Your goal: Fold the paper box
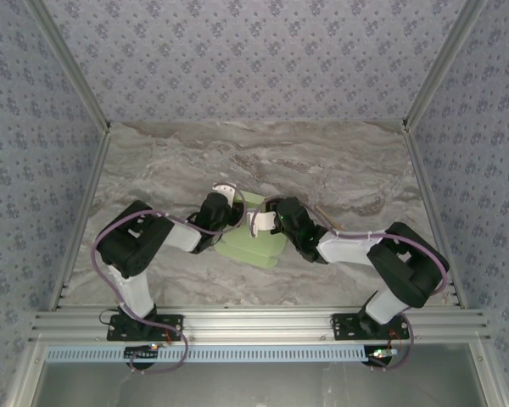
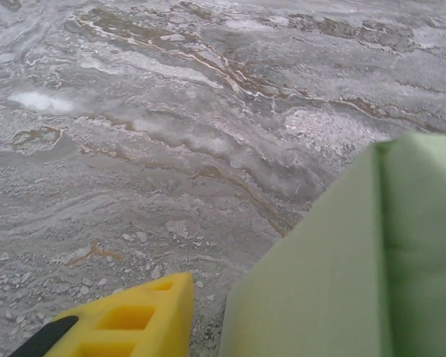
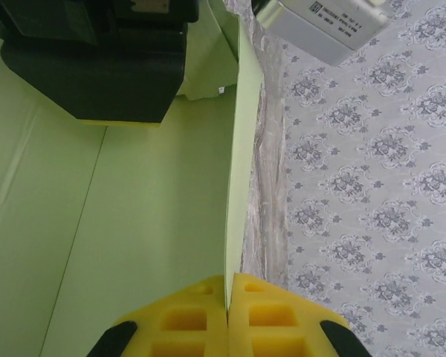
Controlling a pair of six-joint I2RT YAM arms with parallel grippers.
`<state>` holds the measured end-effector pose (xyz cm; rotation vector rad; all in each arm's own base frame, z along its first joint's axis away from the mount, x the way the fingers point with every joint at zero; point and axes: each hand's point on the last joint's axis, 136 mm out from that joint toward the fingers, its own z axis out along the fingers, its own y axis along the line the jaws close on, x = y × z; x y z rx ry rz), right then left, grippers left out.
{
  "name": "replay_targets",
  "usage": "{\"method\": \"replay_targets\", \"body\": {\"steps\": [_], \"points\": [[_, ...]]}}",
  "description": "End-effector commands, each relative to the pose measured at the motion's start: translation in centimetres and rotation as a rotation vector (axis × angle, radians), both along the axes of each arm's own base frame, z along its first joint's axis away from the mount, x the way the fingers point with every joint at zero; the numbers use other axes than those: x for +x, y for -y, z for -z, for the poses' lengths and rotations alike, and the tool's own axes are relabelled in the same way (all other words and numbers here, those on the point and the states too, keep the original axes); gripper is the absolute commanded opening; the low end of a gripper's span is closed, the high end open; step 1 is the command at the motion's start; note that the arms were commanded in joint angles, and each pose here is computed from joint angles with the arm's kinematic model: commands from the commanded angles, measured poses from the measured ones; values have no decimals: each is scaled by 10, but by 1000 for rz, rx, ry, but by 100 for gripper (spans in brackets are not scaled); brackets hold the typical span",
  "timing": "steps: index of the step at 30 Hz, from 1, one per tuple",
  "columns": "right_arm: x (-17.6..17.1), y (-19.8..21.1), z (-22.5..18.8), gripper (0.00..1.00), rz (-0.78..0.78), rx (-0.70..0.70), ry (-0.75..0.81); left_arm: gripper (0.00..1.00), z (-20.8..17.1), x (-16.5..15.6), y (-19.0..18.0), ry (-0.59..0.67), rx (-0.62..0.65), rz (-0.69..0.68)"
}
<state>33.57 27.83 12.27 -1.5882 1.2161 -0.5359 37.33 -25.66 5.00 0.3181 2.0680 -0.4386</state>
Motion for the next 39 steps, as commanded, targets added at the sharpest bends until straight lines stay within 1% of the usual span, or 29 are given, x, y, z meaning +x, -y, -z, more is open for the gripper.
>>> {"method": "replay_targets", "body": {"steps": [1, 5, 10, 15, 19, 22, 24, 27, 30, 32, 34, 39], "points": [[-10, 0, 25, 0, -32, -48, -95, 34, -30, -2, 14, 96, -24, 98], [-8, 0, 24, 0, -24, -50, -90, 37, -30, -10, 17, 81, -26, 137], [-7, 1, 23, 0, -19, -47, -87, 43, -32, -15, 12, 76, -27, 133], [-6, 2, 22, 0, -14, -49, -84, 54, -33, -26, 5, 73, -10, 151], [-5, 3, 21, 0, -11, -47, -84, 64, -35, -40, 1, 69, -10, 198], [-6, 2, 19, 0, -13, -46, -82, 68, -33, -49, -3, 56, -5, 239], [-6, 2, 20, 0, -13, -47, -85, 69, -31, -52, -8, 39, 0, 247], [-6, 1, 19, 0, -14, -47, -85, 67, -26, -50, -19, 17, -5, 234], [-7, 1, 21, 0, -17, -49, -89, 66, -30, -43, -21, 15, -29, 240], [-7, 0, 20, 0, -18, -47, -87, 61, -31, -37, -16, 17, -24, 256], [-6, 0, 20, 0, -18, -49, -87, 53, -30, -31, -13, 15, -30, 267], [-7, 0, 19, 0, -20, -46, -88, 38, -30, -21, -9, 15, -48, 275]]}}
